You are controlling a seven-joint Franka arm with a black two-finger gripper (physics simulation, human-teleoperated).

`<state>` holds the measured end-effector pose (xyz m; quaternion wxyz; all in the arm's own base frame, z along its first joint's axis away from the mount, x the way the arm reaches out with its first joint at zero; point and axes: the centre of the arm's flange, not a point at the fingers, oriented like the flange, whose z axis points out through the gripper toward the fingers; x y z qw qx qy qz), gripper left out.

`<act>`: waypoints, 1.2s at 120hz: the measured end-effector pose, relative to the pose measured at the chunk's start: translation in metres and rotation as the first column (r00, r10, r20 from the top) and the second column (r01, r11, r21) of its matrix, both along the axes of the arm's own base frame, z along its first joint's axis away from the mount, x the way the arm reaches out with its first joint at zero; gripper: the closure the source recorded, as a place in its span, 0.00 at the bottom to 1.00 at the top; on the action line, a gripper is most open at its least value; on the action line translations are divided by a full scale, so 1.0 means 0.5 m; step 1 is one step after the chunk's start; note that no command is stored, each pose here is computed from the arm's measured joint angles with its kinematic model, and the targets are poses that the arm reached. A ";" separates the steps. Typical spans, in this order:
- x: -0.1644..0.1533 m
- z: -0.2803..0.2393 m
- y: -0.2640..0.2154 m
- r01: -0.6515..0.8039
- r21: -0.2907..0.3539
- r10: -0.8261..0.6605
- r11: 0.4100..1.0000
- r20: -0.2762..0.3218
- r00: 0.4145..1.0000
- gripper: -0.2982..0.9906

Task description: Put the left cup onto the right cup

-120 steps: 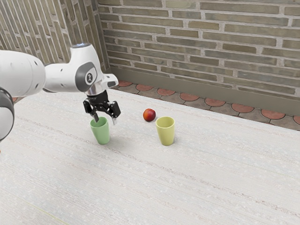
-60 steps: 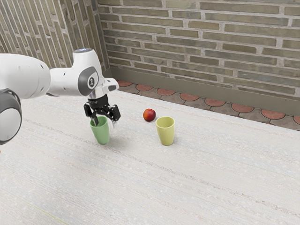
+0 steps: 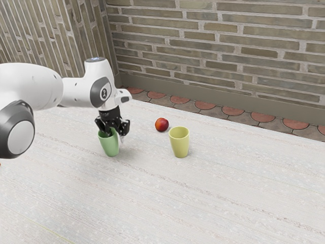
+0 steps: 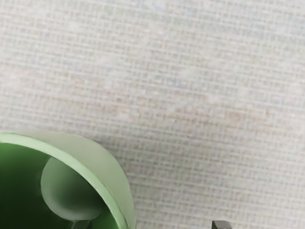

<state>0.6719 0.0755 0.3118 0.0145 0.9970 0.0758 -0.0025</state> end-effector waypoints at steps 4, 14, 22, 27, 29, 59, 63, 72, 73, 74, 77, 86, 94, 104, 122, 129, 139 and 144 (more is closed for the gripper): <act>0.001 0.004 0.000 -0.002 0.000 0.002 1.000 0.002 1.000 0.61; 0.000 0.006 0.004 -0.009 -0.002 0.009 1.000 0.000 1.000 0.70; -0.001 0.004 0.006 -0.014 -0.003 0.014 1.000 -0.005 1.000 0.75; -0.002 0.003 0.007 -0.017 -0.004 0.017 1.000 -0.008 1.000 0.77; -0.002 0.003 0.007 -0.018 -0.004 0.018 1.000 -0.009 1.000 0.77; -0.008 -0.007 0.010 -0.035 0.002 0.035 0.999 -0.030 0.999 0.84; -0.008 -0.008 0.011 -0.038 0.004 0.038 0.999 -0.032 0.999 0.84; -0.009 -0.009 0.017 -0.046 0.007 0.046 0.999 -0.034 0.998 0.84; -0.009 -0.009 0.017 -0.047 0.007 0.047 0.999 -0.035 0.998 0.84; -0.009 -0.009 0.017 -0.048 0.007 0.048 0.999 -0.035 0.998 0.84; -0.009 -0.008 0.017 -0.049 0.008 0.049 0.999 -0.035 0.998 0.84; -0.009 -0.005 0.018 -0.051 0.011 0.051 0.999 -0.035 0.998 0.84; -0.008 0.004 0.017 -0.050 0.015 0.050 0.999 -0.033 0.998 0.84; 0.002 0.034 0.009 -0.034 0.032 0.035 0.999 -0.023 0.999 0.84; 0.031 0.107 -0.053 0.029 0.056 -0.029 0.998 -0.001 1.000 0.84; 0.049 0.153 -0.108 0.076 0.067 -0.077 0.995 0.017 0.997 0.84; 0.068 0.204 -0.196 0.137 0.082 -0.140 0.987 0.032 0.990 0.84; 0.070 0.214 -0.238 0.166 0.080 -0.168 0.983 0.028 0.985 0.84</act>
